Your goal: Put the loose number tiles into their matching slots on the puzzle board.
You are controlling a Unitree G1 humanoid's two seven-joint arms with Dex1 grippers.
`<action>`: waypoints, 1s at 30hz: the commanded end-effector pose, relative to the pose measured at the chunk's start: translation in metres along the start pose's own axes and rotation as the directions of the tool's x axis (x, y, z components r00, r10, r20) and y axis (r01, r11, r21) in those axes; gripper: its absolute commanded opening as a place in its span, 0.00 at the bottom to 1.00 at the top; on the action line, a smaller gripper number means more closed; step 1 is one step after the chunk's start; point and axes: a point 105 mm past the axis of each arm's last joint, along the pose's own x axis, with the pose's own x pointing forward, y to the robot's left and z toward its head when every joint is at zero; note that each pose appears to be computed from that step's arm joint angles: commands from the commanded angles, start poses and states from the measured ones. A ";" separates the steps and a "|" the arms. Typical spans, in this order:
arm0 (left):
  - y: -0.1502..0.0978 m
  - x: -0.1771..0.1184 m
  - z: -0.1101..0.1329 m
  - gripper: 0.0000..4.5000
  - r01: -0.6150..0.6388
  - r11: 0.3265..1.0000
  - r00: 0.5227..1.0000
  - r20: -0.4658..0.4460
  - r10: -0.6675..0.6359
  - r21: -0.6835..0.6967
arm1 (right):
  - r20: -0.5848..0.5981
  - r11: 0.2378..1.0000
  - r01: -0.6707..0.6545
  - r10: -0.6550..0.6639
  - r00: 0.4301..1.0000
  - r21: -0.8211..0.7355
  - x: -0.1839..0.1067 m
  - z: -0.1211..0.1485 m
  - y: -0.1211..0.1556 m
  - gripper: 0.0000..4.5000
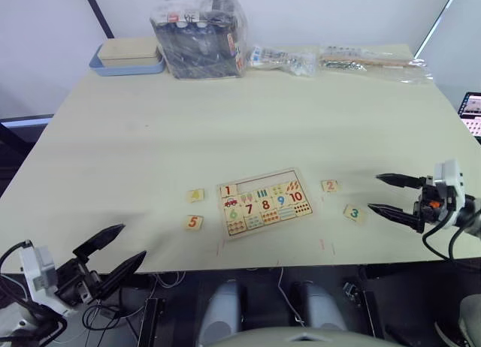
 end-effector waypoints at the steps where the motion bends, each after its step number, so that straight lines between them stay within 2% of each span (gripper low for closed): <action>1: -0.006 0.003 0.004 1.00 0.068 0.998 0.998 -0.001 -0.068 -0.004 | -0.021 0.998 -0.034 0.033 0.999 -0.048 -0.001 0.015 0.002 0.97; 8: -0.012 0.009 0.015 1.00 0.228 0.974 0.974 -0.013 -0.228 -0.007 | -0.216 0.989 -0.106 0.081 0.973 -0.106 0.023 0.006 0.005 0.97; 12: -0.010 0.010 0.016 1.00 0.254 0.966 0.967 -0.031 -0.252 0.058 | -0.305 0.982 -0.128 0.080 0.949 -0.140 0.040 0.005 -0.006 0.97; 14: -0.011 0.011 0.019 1.00 0.267 0.961 0.964 -0.008 -0.267 0.066 | -0.350 0.980 -0.156 0.106 0.931 -0.120 0.048 0.003 -0.011 0.97; 18: -0.014 0.012 0.024 1.00 0.302 0.951 0.953 0.015 -0.304 0.058 | -0.383 0.963 -0.248 0.191 0.904 -0.104 0.063 0.005 -0.017 0.97; 24: -0.017 0.007 0.033 1.00 0.308 0.949 0.950 0.037 -0.311 0.064 | -0.442 0.939 -0.314 0.224 0.868 -0.140 0.082 0.000 -0.038 0.97; 30: -0.020 0.003 0.032 1.00 0.291 0.955 0.955 0.039 -0.293 0.054 | -0.453 0.920 -0.365 0.267 0.851 -0.144 0.093 -0.006 -0.042 0.97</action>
